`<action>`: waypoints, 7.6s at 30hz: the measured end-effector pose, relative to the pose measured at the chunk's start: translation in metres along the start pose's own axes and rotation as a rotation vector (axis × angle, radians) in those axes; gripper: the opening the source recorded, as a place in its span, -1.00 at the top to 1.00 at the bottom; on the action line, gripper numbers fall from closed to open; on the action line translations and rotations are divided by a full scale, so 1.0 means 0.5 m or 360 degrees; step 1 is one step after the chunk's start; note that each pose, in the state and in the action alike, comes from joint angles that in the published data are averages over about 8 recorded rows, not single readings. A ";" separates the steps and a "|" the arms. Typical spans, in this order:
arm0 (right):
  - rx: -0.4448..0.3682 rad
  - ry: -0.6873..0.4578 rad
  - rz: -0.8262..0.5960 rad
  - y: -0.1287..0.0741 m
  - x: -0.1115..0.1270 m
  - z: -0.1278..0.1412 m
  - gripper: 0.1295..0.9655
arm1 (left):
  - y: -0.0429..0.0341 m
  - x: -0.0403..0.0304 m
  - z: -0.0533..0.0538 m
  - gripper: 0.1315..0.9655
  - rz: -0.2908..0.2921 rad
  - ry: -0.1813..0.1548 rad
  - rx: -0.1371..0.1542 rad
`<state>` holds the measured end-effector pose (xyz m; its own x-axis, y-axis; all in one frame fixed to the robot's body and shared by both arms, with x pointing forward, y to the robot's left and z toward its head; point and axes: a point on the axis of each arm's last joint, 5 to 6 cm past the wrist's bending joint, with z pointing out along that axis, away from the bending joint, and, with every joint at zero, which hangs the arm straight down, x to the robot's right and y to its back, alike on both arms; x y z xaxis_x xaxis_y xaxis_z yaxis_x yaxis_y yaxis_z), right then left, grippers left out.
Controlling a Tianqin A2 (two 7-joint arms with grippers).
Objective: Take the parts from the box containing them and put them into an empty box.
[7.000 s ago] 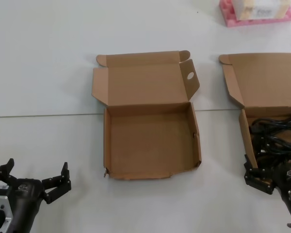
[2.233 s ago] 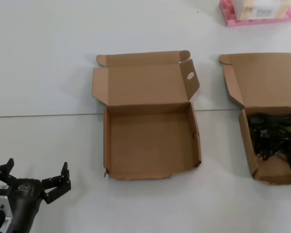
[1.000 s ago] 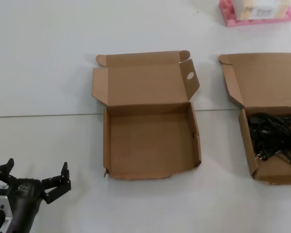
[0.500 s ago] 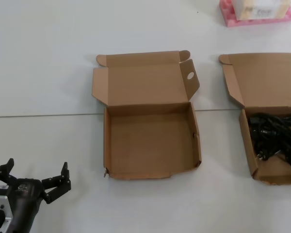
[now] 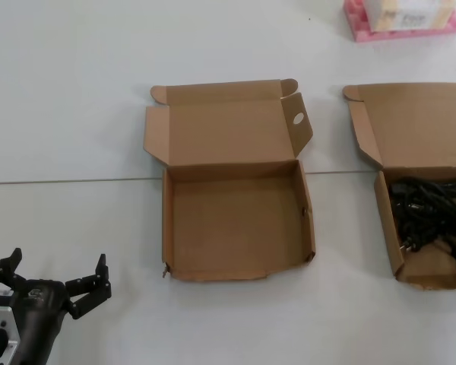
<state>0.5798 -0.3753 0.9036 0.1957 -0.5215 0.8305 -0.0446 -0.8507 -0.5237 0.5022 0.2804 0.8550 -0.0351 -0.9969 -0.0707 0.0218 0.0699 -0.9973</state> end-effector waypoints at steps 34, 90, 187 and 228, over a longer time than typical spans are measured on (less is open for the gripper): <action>-0.0014 -0.0047 0.0077 -0.004 0.003 0.032 0.29 | 0.000 0.000 0.000 -1.00 0.0000 0.0000 0.0000; 0.0353 0.0135 0.0322 -0.192 0.048 -0.207 0.78 | 0.000 0.000 0.000 -1.00 0.0000 0.0000 0.0000; 0.0699 -0.0104 0.0786 -0.379 -0.235 0.009 -0.85 | 0.000 0.000 0.000 -1.00 0.0000 0.0000 0.0000; 0.0349 0.0186 0.1083 -0.164 -0.209 -0.075 -1.00 | 0.000 0.000 0.000 -1.00 0.0000 0.0000 0.0000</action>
<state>0.5264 -0.2535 0.8667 0.0880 -0.9448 0.3155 0.0810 -0.3089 -0.9476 0.5022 0.2804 0.8550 -0.0351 -0.9969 -0.0707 0.0218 0.0700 -0.9973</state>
